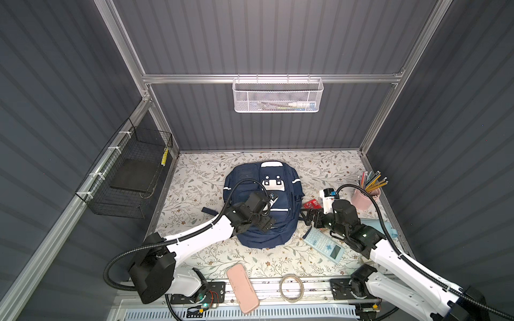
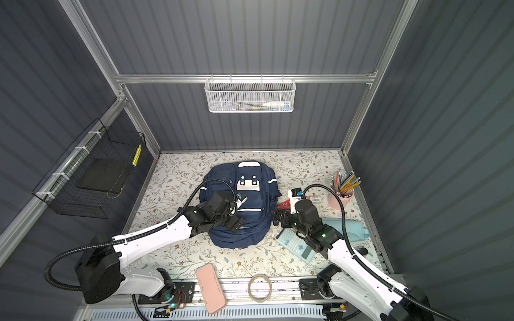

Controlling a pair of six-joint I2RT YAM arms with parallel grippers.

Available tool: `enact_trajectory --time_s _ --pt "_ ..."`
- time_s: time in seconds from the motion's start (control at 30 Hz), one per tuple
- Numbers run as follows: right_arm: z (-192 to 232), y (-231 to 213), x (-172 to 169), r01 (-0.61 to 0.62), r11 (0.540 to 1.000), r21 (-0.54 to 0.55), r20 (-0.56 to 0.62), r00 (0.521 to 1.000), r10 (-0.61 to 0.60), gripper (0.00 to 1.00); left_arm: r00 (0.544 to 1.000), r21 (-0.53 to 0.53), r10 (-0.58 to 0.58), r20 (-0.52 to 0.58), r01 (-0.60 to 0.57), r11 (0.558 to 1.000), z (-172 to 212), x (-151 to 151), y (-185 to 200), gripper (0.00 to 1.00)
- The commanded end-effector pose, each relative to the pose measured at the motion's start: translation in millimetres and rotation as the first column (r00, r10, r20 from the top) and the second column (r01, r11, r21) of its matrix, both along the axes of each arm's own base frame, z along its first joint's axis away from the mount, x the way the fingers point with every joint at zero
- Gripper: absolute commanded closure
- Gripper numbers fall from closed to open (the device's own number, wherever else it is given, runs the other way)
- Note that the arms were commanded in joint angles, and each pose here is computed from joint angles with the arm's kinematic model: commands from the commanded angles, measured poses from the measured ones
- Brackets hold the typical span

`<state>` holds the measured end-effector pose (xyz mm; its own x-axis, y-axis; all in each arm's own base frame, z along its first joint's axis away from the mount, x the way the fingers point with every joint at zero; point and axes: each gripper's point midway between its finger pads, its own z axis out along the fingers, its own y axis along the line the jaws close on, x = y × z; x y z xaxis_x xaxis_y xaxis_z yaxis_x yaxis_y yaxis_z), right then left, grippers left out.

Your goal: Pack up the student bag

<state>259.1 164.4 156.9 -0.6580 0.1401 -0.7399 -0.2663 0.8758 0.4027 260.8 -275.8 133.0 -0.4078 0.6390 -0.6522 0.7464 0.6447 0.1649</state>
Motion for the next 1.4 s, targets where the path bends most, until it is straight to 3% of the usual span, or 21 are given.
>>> enact_trajectory --time_s 0.0,0.07,0.23,0.3,0.33,0.37,0.4,0.43,0.57,0.7,0.83,0.93,1.03,1.37 --pt "-6 1 -1 -0.002 1.0 0.007 -0.018 1.0 0.002 0.01 0.996 0.029 -0.074 -0.05 0.076 0.997 -15 -16 -8 0.0" --pt "-5 3 -1 -0.007 1.0 0.011 -0.021 1.0 0.008 0.01 0.993 0.06 -0.091 -0.073 0.096 0.994 -27 -22 -12 0.0" --pt "-6 2 -1 -0.006 1.0 0.009 -0.021 1.0 0.007 0.01 0.999 0.187 0.051 -0.003 -0.05 0.981 -44 -1 7 0.0" --pt "-5 3 -1 -0.009 1.0 0.01 -0.023 1.0 0.009 0.01 0.997 0.172 0.077 0.024 -0.08 0.982 -38 6 6 0.08" --pt "-6 4 -1 -0.013 1.0 0.011 -0.026 1.0 0.014 0.01 0.997 0.141 0.078 0.023 -0.081 0.987 -32 7 1 0.2" --pt "-6 4 -2 -0.015 1.0 0.014 -0.031 0.999 0.015 0.01 0.997 0.108 0.075 0.02 -0.077 0.991 -25 7 -5 0.39" --pt "-7 4 -2 -0.018 1.0 0.014 -0.035 0.999 0.018 0.01 0.997 0.073 0.073 0.021 -0.074 0.995 -19 8 -10 0.76" --pt "-8 4 -3 -0.018 1.0 0.012 -0.038 0.999 0.019 0.01 0.997 0.043 0.078 0.02 -0.079 0.996 -12 8 -13 1.0" --pt "-17 -1 -9 -0.022 0.999 -0.035 -0.09 0.996 0.019 0.01 0.994 -0.002 0.11 0.023 -0.11 0.994 15 11 -14 1.0" --pt "-41 -10 -29 -0.07 0.987 -0.142 -0.235 0.971 0.036 0.01 0.978 -0.064 0.205 0.039 -0.203 0.977 61 21 1 1.0" --pt "-63 -36 -43 -0.009 0.963 -0.27 -0.359 0.929 -0.092 0.01 0.973 -0.16 0.231 -0.026 -0.232 0.959 87 31 12 1.0" --pt "-82 -49 -52 0.037 0.946 -0.323 -0.434 0.882 -0.183 0.01 0.971 -0.191 0.229 -0.071 -0.238 0.952 87 32 14 1.0" --pt "-104 -50 -61 0.048 0.95 -0.308 -0.488 0.85 -0.201 0.01 0.968 -0.228 0.213 -0.135 -0.24 0.944 81 30 12 1.0" --pt "-130 -76 -57 0.16 0.927 -0.339 -0.491 0.81 -0.32 0.01 0.955 -0.282 0.239 -0.176 -0.282 0.917 75 28 17 1.0"
